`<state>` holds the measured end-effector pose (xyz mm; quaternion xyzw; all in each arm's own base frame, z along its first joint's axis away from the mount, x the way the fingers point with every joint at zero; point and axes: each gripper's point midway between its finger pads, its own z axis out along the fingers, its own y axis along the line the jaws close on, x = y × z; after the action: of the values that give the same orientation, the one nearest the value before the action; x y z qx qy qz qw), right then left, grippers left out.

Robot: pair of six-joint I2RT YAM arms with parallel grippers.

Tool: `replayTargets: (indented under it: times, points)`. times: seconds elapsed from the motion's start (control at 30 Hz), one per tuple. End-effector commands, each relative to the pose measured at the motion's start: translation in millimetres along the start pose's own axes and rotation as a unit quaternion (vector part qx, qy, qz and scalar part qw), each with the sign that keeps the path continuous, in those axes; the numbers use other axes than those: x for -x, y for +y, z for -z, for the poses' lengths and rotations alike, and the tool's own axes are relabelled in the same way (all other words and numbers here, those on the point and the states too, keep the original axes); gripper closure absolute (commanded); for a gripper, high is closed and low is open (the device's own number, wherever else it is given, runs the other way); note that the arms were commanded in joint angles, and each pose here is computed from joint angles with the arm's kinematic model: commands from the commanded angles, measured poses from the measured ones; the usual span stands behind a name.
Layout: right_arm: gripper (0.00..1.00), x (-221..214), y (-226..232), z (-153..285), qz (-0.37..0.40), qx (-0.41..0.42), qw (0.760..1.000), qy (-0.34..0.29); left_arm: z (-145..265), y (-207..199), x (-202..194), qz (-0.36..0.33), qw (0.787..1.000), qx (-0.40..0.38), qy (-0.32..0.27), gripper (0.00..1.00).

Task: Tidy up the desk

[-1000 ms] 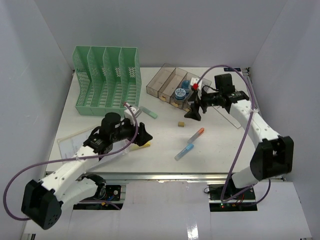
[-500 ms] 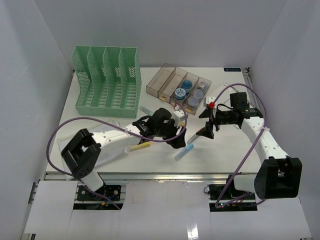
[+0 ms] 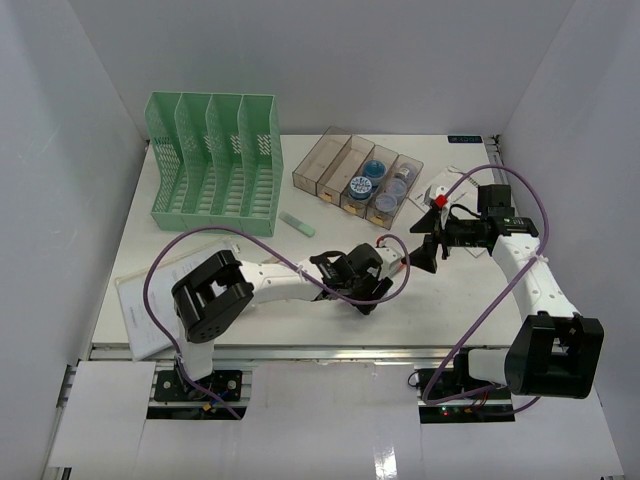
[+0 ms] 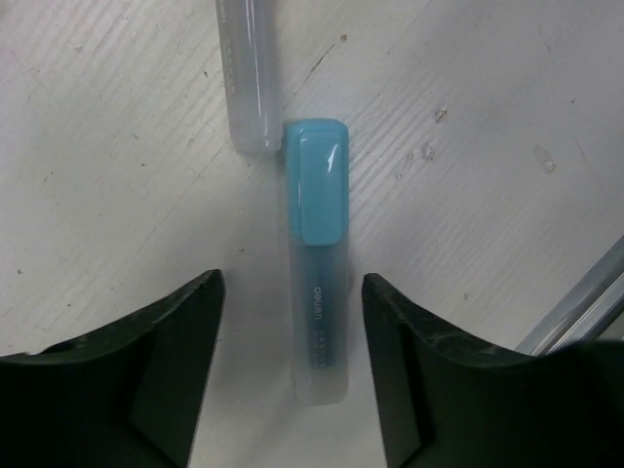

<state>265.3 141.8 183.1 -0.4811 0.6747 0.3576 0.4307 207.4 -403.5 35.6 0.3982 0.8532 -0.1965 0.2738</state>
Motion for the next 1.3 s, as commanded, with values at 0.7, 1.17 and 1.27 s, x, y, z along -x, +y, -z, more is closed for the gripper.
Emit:
replayTargets:
  times: [0.7,1.17,1.27]
  points:
    - [0.0,5,-6,10,-0.021,-0.007,0.999,-0.027,26,15,-28,0.008,0.996,0.088,0.0,0.87]
    - [0.0,10,-6,15,-0.018,-0.013,0.999,-0.036,107,142,112,0.142,0.973,0.073,-0.168,1.0]
    - [0.0,11,-5,16,-0.018,-0.013,0.999,-0.038,92,174,144,0.129,0.97,0.091,-0.183,1.0]
